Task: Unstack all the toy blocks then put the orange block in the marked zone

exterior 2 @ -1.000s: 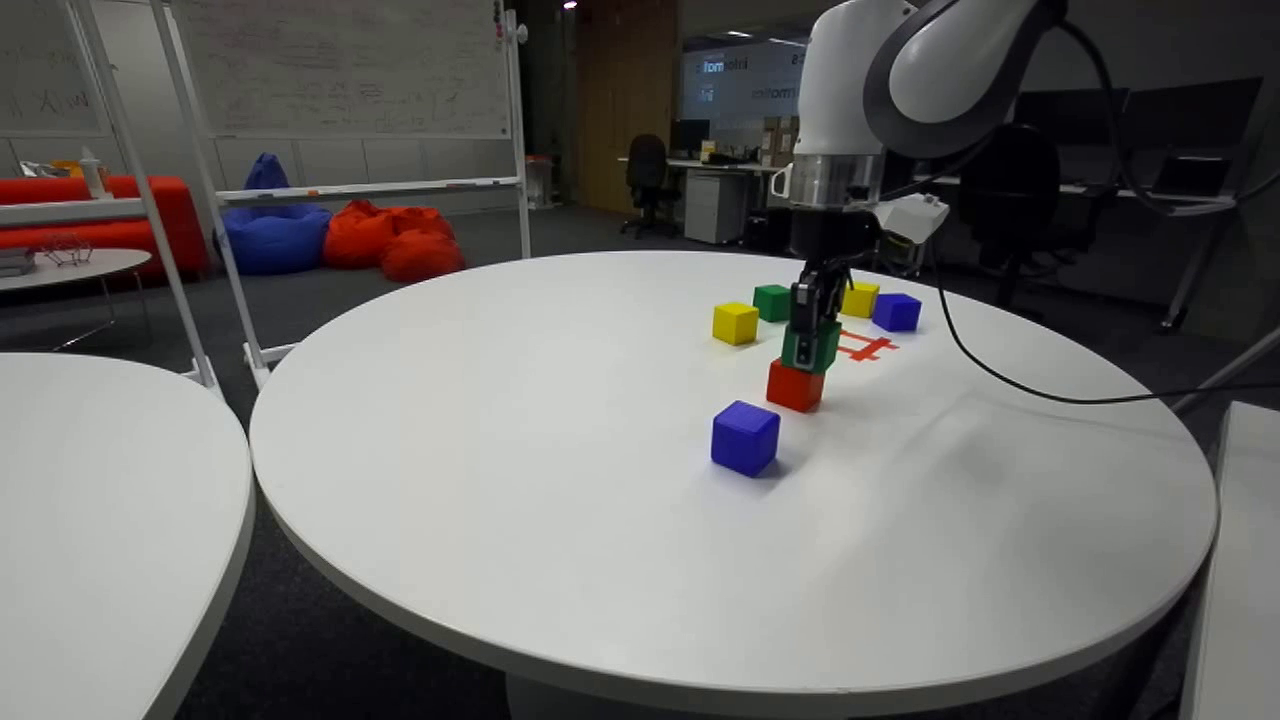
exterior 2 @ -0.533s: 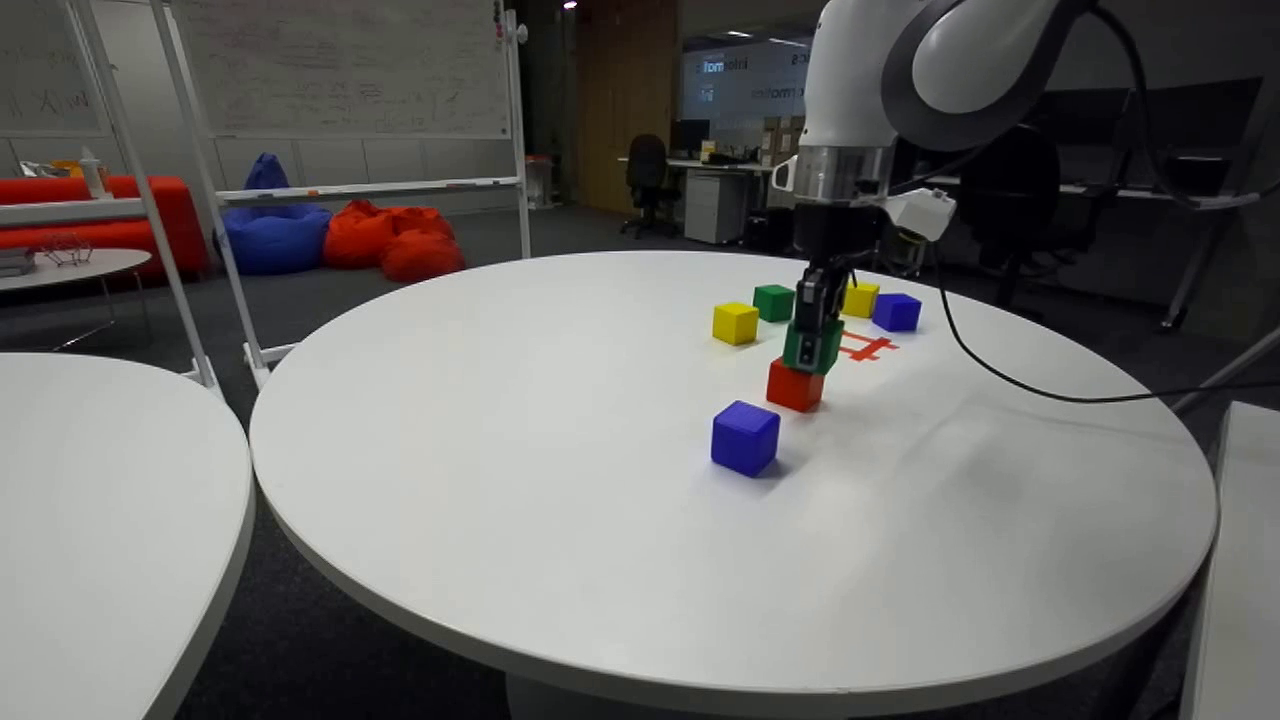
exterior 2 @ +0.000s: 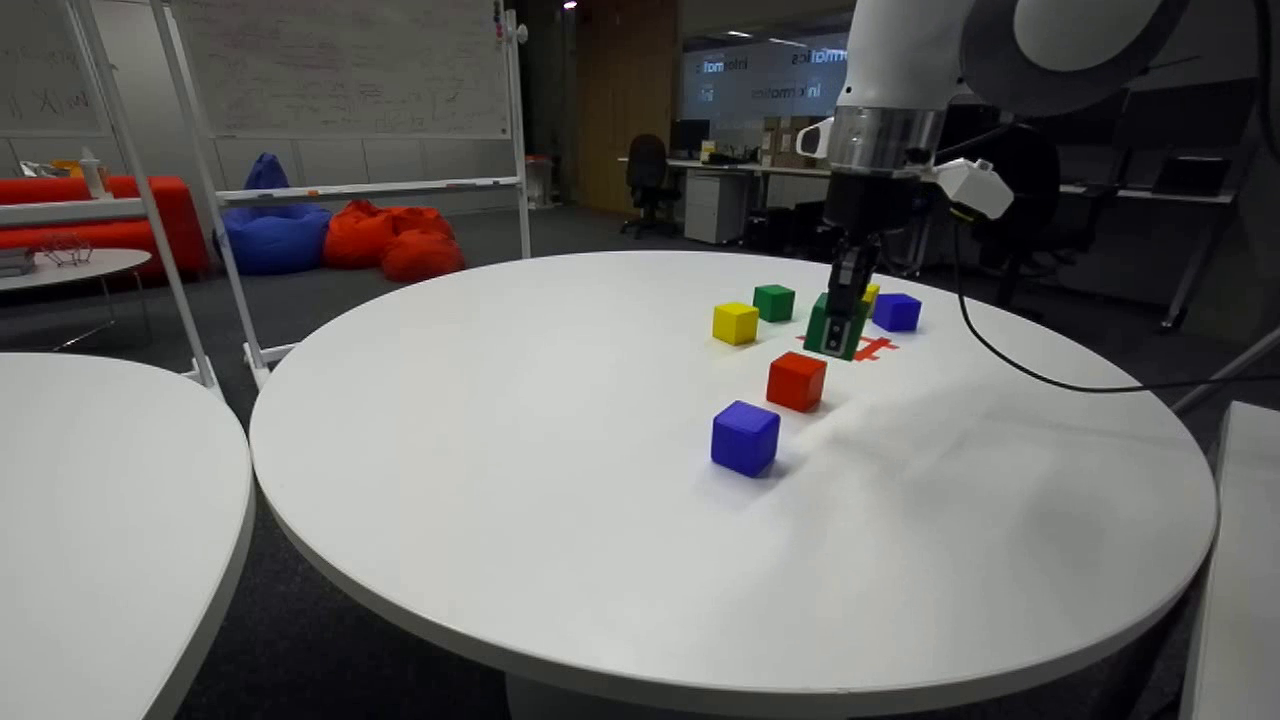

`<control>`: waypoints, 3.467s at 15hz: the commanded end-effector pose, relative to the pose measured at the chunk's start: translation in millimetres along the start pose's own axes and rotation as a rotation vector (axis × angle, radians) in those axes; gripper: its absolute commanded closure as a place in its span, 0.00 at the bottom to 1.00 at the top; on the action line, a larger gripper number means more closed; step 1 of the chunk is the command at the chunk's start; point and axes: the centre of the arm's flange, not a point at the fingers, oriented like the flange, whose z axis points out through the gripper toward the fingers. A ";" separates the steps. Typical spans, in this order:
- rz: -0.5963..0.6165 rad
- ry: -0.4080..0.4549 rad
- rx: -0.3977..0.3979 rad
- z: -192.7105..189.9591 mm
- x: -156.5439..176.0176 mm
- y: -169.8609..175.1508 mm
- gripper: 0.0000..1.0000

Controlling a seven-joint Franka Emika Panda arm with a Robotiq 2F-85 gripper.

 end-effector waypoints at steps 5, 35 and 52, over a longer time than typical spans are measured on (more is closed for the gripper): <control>-0.002 0.005 -0.002 -4.0 -3.4 -0.9 0.22; -0.002 0.005 -0.002 -4.0 -3.4 -0.9 0.20; -0.012 0.015 -0.019 -3.6 -5.3 -1.8 0.00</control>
